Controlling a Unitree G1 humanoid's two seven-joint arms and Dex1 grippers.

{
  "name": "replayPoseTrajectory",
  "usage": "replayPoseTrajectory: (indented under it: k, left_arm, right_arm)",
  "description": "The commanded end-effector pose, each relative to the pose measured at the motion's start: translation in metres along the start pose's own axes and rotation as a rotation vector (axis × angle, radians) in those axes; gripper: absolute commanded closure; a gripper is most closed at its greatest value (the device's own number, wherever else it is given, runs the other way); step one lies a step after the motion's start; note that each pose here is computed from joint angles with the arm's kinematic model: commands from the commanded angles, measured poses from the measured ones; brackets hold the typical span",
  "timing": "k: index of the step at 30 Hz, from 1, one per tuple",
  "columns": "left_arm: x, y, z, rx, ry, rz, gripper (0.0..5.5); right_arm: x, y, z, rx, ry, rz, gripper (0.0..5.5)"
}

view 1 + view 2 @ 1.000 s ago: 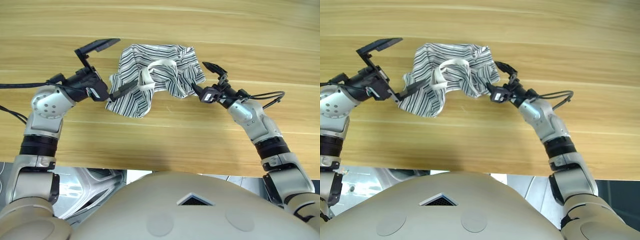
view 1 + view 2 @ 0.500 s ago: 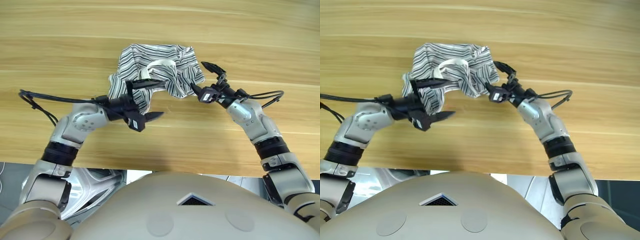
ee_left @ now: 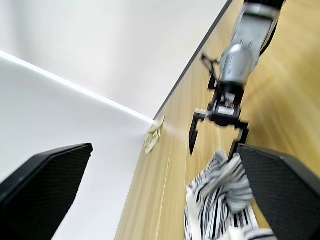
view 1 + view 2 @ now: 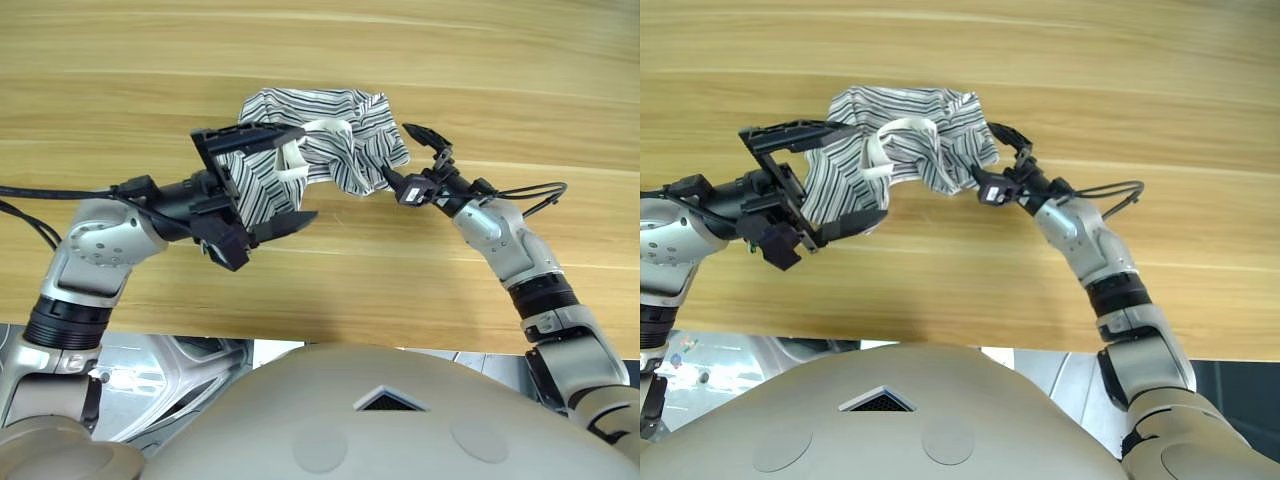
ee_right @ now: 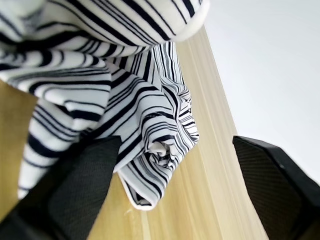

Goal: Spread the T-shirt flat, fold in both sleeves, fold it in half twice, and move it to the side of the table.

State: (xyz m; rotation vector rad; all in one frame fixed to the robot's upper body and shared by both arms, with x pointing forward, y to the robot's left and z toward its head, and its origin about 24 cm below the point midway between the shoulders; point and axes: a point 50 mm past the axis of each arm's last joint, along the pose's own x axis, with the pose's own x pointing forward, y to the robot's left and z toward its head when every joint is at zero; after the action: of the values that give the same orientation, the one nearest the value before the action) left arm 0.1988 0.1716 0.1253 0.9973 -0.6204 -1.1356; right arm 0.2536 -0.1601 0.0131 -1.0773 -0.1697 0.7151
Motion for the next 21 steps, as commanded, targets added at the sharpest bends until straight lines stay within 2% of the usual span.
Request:
replayPoseTrajectory:
  k: [1,3,10,21]
  left_arm:
    - [-0.012,0.001,-0.032,0.066,0.198,-0.039,0.1]
    - [-0.016,-0.001,-0.045,0.084,0.263,-0.043,0.1]
    - [-0.017,-0.03,-0.06,0.068,0.319,-0.164,0.1]
    - [0.006,-0.072,-0.053,0.009,0.226,-0.376,0.1]
  right_arm:
    - [-0.003,0.003,-0.006,-0.015,0.029,0.03,1.36]
    - [-0.004,0.003,-0.006,-0.016,0.029,0.031,1.36]
    - [-0.005,0.002,-0.006,-0.022,0.03,0.034,1.36]
    - [-0.006,-0.002,-0.004,-0.041,0.018,0.037,1.36]
